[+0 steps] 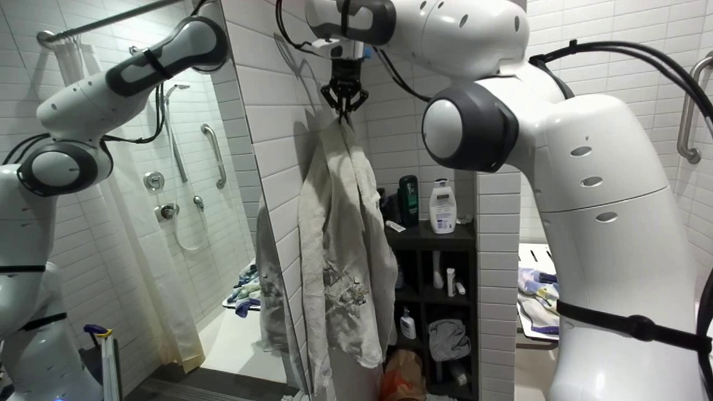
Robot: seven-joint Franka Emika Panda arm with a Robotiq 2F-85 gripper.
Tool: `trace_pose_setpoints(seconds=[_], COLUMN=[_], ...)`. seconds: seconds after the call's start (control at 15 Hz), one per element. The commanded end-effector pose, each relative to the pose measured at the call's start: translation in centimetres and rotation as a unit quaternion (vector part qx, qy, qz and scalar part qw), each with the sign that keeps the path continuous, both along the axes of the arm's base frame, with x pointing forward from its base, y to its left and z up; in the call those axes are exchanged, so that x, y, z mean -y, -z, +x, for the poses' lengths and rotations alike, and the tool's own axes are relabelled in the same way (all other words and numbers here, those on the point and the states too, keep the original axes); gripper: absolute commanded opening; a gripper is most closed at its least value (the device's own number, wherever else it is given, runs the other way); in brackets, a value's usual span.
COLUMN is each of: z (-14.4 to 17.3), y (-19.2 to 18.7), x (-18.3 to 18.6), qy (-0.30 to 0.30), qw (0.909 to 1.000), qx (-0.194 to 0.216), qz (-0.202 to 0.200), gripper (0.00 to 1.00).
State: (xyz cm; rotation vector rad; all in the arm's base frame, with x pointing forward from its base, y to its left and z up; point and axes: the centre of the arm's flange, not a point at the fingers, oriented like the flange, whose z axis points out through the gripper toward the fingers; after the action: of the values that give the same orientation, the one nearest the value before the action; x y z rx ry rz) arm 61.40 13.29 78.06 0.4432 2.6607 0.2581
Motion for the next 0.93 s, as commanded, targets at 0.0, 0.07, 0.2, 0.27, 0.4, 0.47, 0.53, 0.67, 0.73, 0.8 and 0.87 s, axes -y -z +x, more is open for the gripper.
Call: trace_pose_setpoints(seconds=[0.0, 0.07, 0.2, 0.27, 0.4, 0.47, 0.53, 0.67, 0.73, 0.8, 0.87], z=[2.6, 2.8, 4.1, 4.5, 5.4, 5.9, 6.0, 6.1, 6.0, 5.9, 5.8], y=[-1.1, -0.7, 0.8, 1.4, 2.5, 3.0, 3.4, 3.7, 3.6, 3.5, 3.4], x=[2.1, 2.7, 4.0, 4.5, 5.6, 6.0, 6.5, 6.8, 7.0, 7.0, 7.1], qy=[0.009, 0.015, 0.029, 0.034, 0.041, 0.042, 0.043, 0.049, 0.050, 0.051, 0.054], qw=[0.9996, 0.9991, 0.9984, 0.9980, 0.9969, 0.9963, 0.9951, 0.9936, 0.9932, 0.9929, 0.9927], qx=[0.000, -0.008, -0.023, -0.029, -0.046, -0.056, -0.071, -0.083, -0.086, -0.088, -0.089], qz=[0.027, 0.038, 0.043, 0.045, 0.048, 0.049, 0.054, 0.059, 0.060, 0.061, 0.061], gripper=[0.02, 0.02, 0.02, 0.02, 0.02, 0.02, 0.32, 0.38, 0.44, 0.51, 0.57])
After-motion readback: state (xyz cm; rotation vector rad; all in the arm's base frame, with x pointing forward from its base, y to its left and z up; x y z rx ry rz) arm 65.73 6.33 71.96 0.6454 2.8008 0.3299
